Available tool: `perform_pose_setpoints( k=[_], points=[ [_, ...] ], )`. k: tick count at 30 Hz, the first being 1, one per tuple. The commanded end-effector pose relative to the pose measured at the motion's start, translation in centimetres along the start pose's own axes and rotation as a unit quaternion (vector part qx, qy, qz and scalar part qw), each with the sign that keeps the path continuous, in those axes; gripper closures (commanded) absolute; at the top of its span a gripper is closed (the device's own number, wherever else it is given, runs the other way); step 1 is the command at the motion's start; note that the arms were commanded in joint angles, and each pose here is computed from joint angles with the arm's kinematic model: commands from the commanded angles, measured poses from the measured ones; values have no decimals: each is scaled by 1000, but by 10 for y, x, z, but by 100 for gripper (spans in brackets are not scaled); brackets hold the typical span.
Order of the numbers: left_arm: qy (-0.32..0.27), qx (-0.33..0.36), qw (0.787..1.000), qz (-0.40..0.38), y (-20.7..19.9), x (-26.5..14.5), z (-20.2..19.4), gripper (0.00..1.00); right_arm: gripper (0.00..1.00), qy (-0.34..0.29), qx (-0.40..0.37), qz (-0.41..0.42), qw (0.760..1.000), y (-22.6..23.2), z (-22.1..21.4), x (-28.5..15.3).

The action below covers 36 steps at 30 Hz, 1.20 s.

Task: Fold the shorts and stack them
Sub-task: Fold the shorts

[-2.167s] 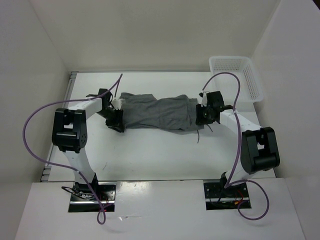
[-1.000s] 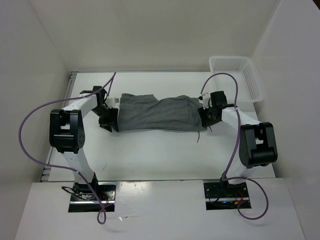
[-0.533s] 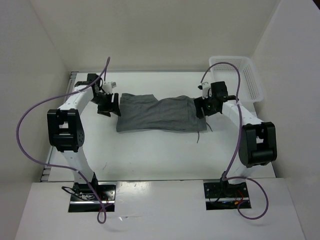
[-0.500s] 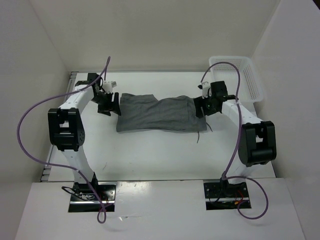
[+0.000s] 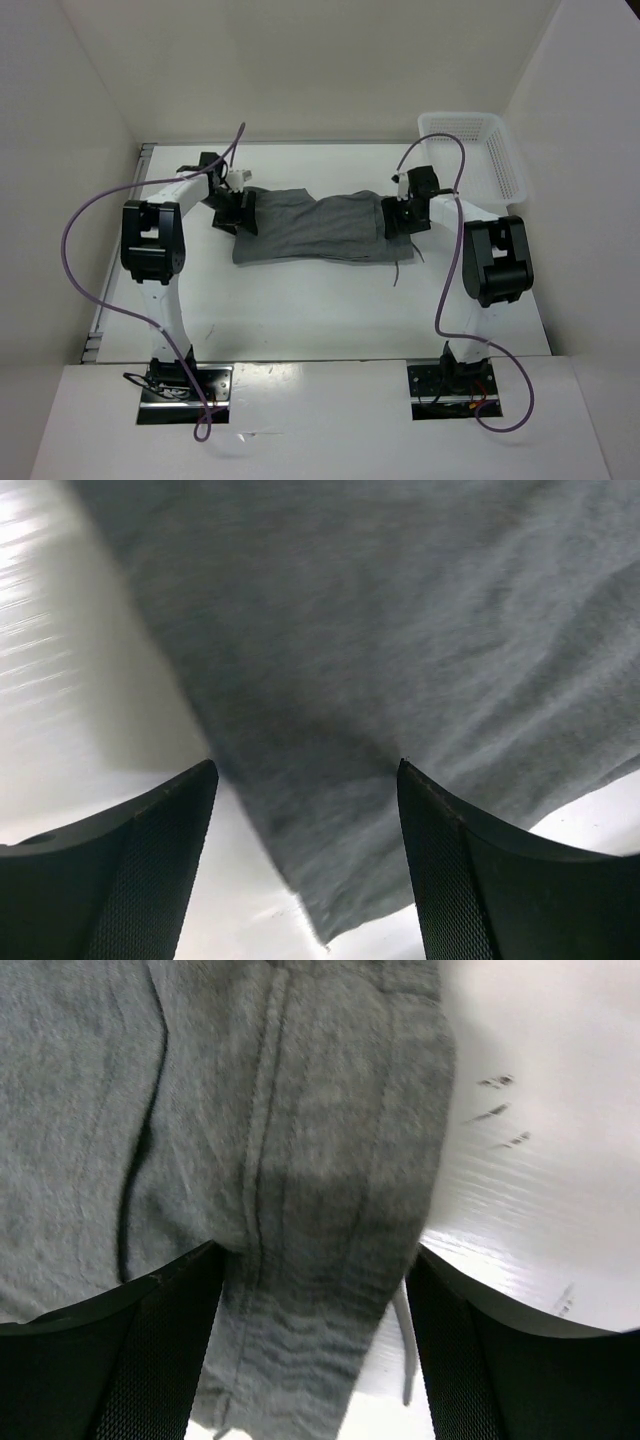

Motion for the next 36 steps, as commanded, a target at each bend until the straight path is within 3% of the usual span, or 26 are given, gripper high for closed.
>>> perform_pose_setpoints(
  k=[1, 3, 6, 10, 16, 17, 18, 19, 21, 24, 36],
  points=[
    [2, 14, 1000, -11, -6, 13, 2, 20, 24, -43, -5, -14, 999, 6, 26, 6],
    [14, 8, 1000, -15, -2, 23, -2, 27, 25, -42, 12, -13, 999, 7, 26, 10],
    [27, 3, 999, -37, -1, 32, -6, 46, 25, -32, 33, -11, 999, 9, 22, 17],
    [47, -6, 997, -58, -2, 41, -12, 59, 26, -15, 51, -17, 998, 11, 16, 30],
    [55, -11, 997, -52, 1, 43, -18, 84, 45, -16, 74, -25, 997, 10, 17, 39],
    [55, -11, 997, -52, 1, 43, -18, 87, 50, -21, 74, -26, 997, 10, 21, 38],
    [55, -11, 997, -52, 1, 43, -18, 93, 63, -17, 74, -17, 997, 11, 19, 41],
    [55, -11, 997, -52, 1, 43, -18, 95, 70, -22, 74, -18, 997, 11, 23, 40],
    [51, -8, 998, -48, 1, 42, -15, 98, 88, -28, 73, -12, 997, 11, 28, 39],
    [40, -3, 998, -43, 0, 37, -10, 100, 100, -30, 68, -30, 997, 7, 30, 38],
    [9, 64, 997, -51, -48, 31, 7, 100, 100, -90, 49, -64, 993, 3, 69, -40]
  ],
)
Point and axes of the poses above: each gripper's point midway between its finger pads, its own x axis out along the fingers, its own y axis along the line the jaws close on, z = x × y, the point moved 8 cm from there along -x, back along the fingers, and after that the axes turned 10 degrees about -x, right-handed, at the moved point
